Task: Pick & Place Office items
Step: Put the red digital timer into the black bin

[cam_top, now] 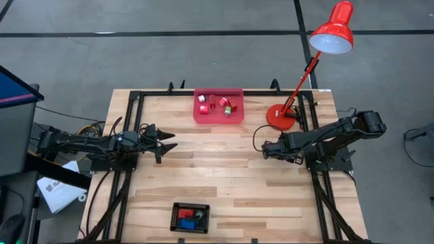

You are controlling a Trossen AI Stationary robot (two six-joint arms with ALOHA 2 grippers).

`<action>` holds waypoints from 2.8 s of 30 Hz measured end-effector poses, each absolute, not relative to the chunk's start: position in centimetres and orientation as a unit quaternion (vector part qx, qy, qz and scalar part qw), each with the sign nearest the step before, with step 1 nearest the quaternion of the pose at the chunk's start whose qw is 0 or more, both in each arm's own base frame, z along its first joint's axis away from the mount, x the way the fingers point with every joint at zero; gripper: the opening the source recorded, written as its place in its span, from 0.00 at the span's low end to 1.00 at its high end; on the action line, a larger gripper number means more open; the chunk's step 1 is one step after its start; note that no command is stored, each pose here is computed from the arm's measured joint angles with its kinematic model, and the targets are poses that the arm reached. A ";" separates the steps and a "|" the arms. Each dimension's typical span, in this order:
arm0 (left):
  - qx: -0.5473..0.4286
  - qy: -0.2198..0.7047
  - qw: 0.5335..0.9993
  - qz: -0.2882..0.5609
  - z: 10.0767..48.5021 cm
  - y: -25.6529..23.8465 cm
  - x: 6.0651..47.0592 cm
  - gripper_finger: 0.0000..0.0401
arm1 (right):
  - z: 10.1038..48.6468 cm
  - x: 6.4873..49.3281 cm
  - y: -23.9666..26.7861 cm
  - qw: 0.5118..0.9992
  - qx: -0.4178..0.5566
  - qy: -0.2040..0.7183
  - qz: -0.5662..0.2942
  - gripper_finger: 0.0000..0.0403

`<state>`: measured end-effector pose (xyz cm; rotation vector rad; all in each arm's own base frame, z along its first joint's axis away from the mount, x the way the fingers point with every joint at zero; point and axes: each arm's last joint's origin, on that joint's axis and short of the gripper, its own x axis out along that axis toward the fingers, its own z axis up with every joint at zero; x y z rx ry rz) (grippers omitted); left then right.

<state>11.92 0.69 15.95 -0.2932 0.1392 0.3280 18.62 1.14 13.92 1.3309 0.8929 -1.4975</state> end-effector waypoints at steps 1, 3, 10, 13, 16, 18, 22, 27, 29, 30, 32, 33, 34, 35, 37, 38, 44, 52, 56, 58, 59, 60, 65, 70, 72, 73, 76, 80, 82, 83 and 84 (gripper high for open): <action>-0.145 0.069 0.974 0.162 16.0 0.7 11.9 0.60 | 13.9 18.6 1.1 0.456 0.539 0.362 -0.609 0.57; -0.145 0.069 0.974 0.163 16.0 0.7 11.9 0.60 | 13.9 18.5 1.1 0.454 0.536 0.363 -0.612 0.53; -0.145 0.069 0.973 0.163 16.0 0.7 11.9 0.60 | 13.9 18.6 1.2 0.459 0.539 0.362 -0.605 0.27; -0.145 0.069 0.973 0.163 16.0 0.7 11.9 0.60 | 13.9 18.9 1.6 0.469 0.545 0.362 -0.593 0.16; -0.145 0.069 0.973 0.164 15.9 0.7 11.9 0.60 | 14.1 19.5 2.4 0.485 0.564 0.353 -0.567 0.13; -0.145 0.069 0.973 0.165 15.9 0.7 11.9 0.60 | 14.4 20.2 3.3 0.500 0.583 0.346 -0.539 0.13; -0.145 0.069 0.973 0.165 15.9 0.7 11.9 0.60 | 15.8 22.5 5.6 0.557 0.613 0.333 -0.451 0.13; -0.145 0.069 0.973 0.164 16.0 0.7 11.9 0.60 | 18.0 26.7 10.7 0.638 0.605 0.356 -0.317 0.13; -0.145 0.068 0.973 0.164 16.0 0.7 11.9 0.60 | 18.9 28.8 13.1 0.666 0.596 0.360 -0.266 0.13; -0.145 0.068 0.973 0.164 16.0 0.7 11.9 0.60 | 19.2 30.0 14.2 0.681 0.588 0.363 -0.241 0.13; -0.146 0.064 0.974 0.164 16.0 0.7 11.9 0.60 | 19.9 32.3 16.4 0.709 0.565 0.377 -0.188 0.13; -0.146 0.062 0.974 0.163 16.1 0.7 11.9 0.60 | 20.1 33.5 17.2 0.719 0.551 0.391 -0.160 0.13; -0.147 0.060 0.974 0.163 16.1 0.7 12.0 0.60 | 20.3 34.6 18.0 0.728 0.536 0.405 -0.134 0.13; -0.147 0.058 0.974 0.162 16.2 0.7 12.0 0.60 | 20.6 35.5 18.6 0.736 0.521 0.419 -0.110 0.13; -0.147 0.058 0.974 0.162 16.2 0.7 12.0 0.60 | 21.3 37.2 19.6 0.756 0.494 0.423 -0.073 0.13; -0.147 0.057 0.974 0.162 16.2 0.7 12.0 0.60 | 21.9 38.0 19.9 0.767 0.483 0.418 -0.060 0.13; -0.148 0.055 0.974 0.161 16.2 0.7 12.0 0.60 | 24.4 41.0 21.5 0.807 0.387 0.445 -0.020 0.13; -0.148 0.052 0.974 0.160 16.3 0.7 12.0 0.60 | 21.3 44.6 22.4 0.784 0.350 0.512 0.028 0.13; -0.149 0.049 0.975 0.160 16.3 0.7 12.0 0.60 | 20.0 45.6 21.9 0.784 0.326 0.529 0.021 0.13; -0.149 0.049 0.975 0.160 16.3 0.7 12.0 0.60 | 19.6 46.1 21.7 0.791 0.313 0.525 0.025 0.13; -0.149 0.049 0.975 0.160 16.3 0.7 12.0 0.60 | 19.3 46.3 21.5 0.794 0.309 0.523 0.022 0.13; -0.149 0.048 0.975 0.160 16.3 0.7 12.0 0.60 | 19.1 46.5 21.5 0.796 0.308 0.521 0.020 0.13; -0.149 0.047 0.975 0.160 16.4 0.7 12.0 0.60 | 18.1 46.8 21.5 0.792 0.304 0.529 0.019 0.13; -0.149 0.047 0.974 0.161 16.4 0.7 12.0 0.60 | 18.2 46.8 21.5 0.794 0.303 0.527 0.017 0.13; -0.149 0.047 0.974 0.161 16.4 0.7 12.0 0.60 | 18.2 46.9 21.3 0.794 0.303 0.527 0.014 0.13; -0.149 0.047 0.974 0.161 16.4 0.7 12.0 0.60 | 18.2 46.9 21.2 0.794 0.304 0.526 0.014 0.13; -0.149 0.047 0.974 0.161 16.4 0.7 12.0 0.60 | 18.2 47.0 21.2 0.795 0.304 0.525 0.015 0.13; -0.149 0.047 0.975 0.161 16.4 0.7 12.0 0.60 | 18.6 47.2 21.8 0.810 0.300 0.503 0.041 0.18; -0.149 0.047 0.974 0.161 16.4 0.7 12.0 0.60 | 18.8 47.2 22.2 0.812 0.303 0.496 0.048 0.24; -0.149 0.047 0.974 0.161 16.4 0.7 12.0 0.60 | 18.9 47.1 22.2 0.811 0.305 0.496 0.046 0.27; -0.149 0.047 0.974 0.161 16.4 0.7 12.0 0.60 | 18.8 47.1 22.3 0.810 0.306 0.498 0.044 0.30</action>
